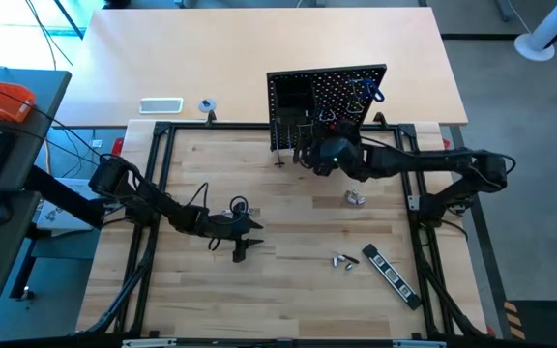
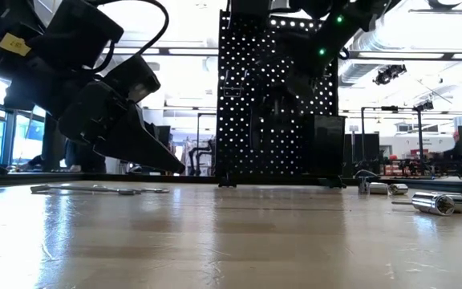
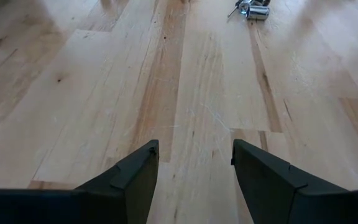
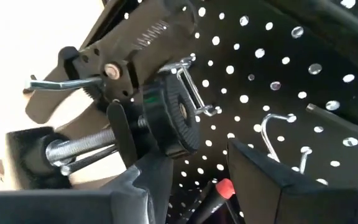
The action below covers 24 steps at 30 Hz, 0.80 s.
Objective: Hang tools onto peg board
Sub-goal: Hang the black clamp on the peg board
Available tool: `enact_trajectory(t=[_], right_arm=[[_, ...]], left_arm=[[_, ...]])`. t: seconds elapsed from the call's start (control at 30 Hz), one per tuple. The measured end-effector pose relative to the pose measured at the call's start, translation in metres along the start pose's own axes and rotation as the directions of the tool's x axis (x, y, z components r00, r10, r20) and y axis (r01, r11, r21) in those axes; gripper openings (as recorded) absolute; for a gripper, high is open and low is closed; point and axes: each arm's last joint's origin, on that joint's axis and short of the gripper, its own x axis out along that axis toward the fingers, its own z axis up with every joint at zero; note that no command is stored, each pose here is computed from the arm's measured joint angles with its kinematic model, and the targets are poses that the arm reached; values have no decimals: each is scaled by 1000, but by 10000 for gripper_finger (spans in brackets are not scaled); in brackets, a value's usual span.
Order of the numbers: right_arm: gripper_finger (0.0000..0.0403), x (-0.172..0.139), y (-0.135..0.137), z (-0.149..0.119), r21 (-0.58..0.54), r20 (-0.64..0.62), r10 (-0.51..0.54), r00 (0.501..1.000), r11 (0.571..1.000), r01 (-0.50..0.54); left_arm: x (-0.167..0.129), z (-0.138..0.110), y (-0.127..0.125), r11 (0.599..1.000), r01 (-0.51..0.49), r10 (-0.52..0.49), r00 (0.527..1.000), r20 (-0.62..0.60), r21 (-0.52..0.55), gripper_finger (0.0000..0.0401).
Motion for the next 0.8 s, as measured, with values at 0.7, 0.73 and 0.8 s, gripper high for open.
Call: enact_trajectory(t=[0.7,0.73,0.8], right_arm=[[147,10,14,-20,-9,-32,14,999,1000,-15],[147,10,14,-20,-8,-31,15,999,1000,-15],[147,10,14,-20,-6,-27,14,1000,1000,-14]], left_arm=[[0,0,-1,1000,3,-3,1000,-3,4,200],[0,0,-1,1000,3,-3,1000,-3,4,200],[0,0,-1,1000,2,-2,1000,-3,4,200]])
